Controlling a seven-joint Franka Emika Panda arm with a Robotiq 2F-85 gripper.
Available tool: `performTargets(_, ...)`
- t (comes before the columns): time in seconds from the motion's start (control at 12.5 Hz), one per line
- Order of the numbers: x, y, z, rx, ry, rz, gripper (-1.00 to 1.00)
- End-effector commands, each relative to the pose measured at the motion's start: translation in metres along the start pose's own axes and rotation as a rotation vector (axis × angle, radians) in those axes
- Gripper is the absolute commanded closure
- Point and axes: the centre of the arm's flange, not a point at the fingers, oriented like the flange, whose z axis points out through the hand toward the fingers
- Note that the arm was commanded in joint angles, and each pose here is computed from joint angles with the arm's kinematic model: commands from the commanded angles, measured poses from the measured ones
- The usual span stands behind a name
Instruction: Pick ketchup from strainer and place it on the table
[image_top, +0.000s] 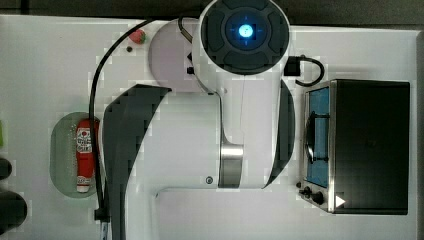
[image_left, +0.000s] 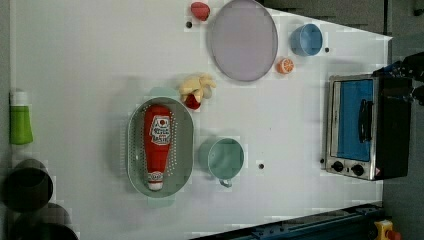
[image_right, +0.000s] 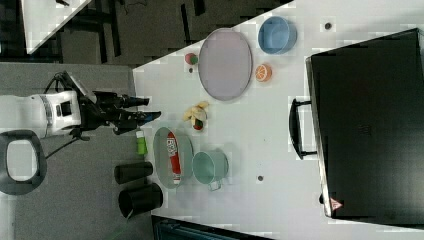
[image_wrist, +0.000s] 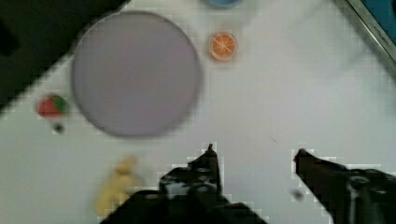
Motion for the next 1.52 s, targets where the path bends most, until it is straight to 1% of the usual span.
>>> performTargets(0.08, -0.05, 0.058, -0.064, -0.037, -0.013, 0.017, -0.58)
performTargets(0.16, -0.053, 0.053, -0.062, -0.039, -0.015, 0.007, -0.8)
performTargets(0.24, -0.059, 0.041, -0.06, -0.026, -0.013, -0.014, -0.99)
performTargets(0.48, -0.092, -0.017, -0.042, -0.017, 0.007, -0.137, -1.0)
performTargets(0.64, -0.13, -0.063, -0.023, -0.023, 0.003, -0.249, -1.0)
performTargets(0.88, -0.207, -0.124, 0.009, -0.044, -0.025, -0.431, -1.0)
performTargets(1.04, -0.251, -0.156, 0.032, -0.034, -0.042, -0.514, -1.0)
performTargets(1.36, -0.324, -0.191, 0.099, -0.034, -0.106, -0.635, -1.0)
performTargets(1.44, -0.335, -0.196, 0.117, -0.025, -0.108, -0.655, -1.0)
performTargets(1.52, -0.342, -0.199, 0.135, -0.017, -0.099, -0.652, -1.0)
